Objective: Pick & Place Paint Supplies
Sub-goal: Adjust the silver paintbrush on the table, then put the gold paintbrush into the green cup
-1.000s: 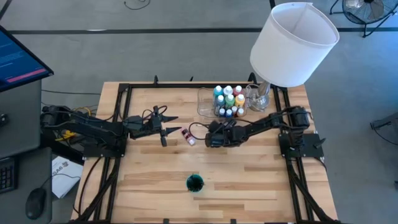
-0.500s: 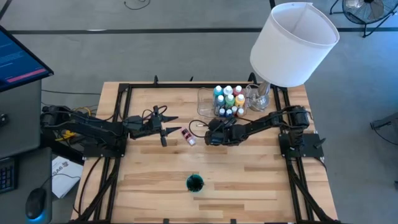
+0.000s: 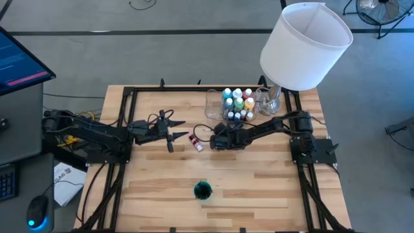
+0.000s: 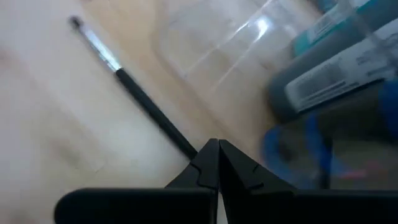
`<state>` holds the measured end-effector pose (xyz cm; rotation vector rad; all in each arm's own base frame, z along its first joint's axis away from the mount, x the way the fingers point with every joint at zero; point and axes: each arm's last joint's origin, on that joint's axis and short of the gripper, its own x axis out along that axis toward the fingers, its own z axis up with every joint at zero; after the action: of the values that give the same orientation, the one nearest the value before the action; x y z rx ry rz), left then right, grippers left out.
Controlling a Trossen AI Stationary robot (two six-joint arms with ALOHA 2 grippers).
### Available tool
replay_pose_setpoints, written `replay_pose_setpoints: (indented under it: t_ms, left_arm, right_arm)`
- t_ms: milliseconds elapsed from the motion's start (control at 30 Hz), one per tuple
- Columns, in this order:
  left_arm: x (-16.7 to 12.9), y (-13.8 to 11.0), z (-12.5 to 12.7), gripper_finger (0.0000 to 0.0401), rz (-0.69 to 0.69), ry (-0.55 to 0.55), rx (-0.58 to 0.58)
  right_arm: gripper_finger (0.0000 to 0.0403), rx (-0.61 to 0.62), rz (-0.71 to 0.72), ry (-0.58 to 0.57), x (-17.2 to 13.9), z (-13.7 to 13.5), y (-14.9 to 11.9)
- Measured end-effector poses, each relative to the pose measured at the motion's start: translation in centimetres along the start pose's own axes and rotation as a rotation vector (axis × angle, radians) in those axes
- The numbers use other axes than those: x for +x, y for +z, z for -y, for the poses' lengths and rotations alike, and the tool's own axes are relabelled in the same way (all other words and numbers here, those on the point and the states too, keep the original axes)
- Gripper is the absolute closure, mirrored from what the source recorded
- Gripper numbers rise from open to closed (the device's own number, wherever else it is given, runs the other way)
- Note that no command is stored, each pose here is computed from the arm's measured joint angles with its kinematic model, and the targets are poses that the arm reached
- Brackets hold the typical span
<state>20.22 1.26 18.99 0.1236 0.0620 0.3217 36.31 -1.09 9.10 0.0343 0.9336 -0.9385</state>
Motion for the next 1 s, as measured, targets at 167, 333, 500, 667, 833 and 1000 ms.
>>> replay_pose_setpoints:
  t_ms: [167,333,500,667,833,1000]
  left_arm:
    - [0.0,0.0,0.0,0.028,0.0,0.0,0.0]
    - [0.0,0.0,0.0,0.028,0.0,0.0,0.0]
    - [0.0,0.0,0.0,0.028,-0.001,0.0,-0.002]
    - [0.0,0.0,0.0,0.028,0.0,0.0,-0.002]
    - [0.0,0.0,0.0,0.028,-0.001,0.0,-0.003]
    - [0.0,0.0,0.0,0.028,-0.001,-0.005,-0.003]
  right_arm:
    - [0.0403,-0.019,-0.122,0.111,-2.3,-0.3,0.7]
    - [0.0403,-0.071,-0.172,0.141,-5.1,-1.3,1.6]
    - [0.0403,-0.106,-0.111,0.126,-7.5,-2.3,2.5]
    - [0.0403,-0.158,-0.123,0.112,-9.1,-2.5,2.7]
    - [0.0403,-0.194,-0.142,0.093,-10.3,-2.9,1.4]
    - [0.0403,-0.102,-0.102,-0.016,-11.2,-2.7,-0.4]
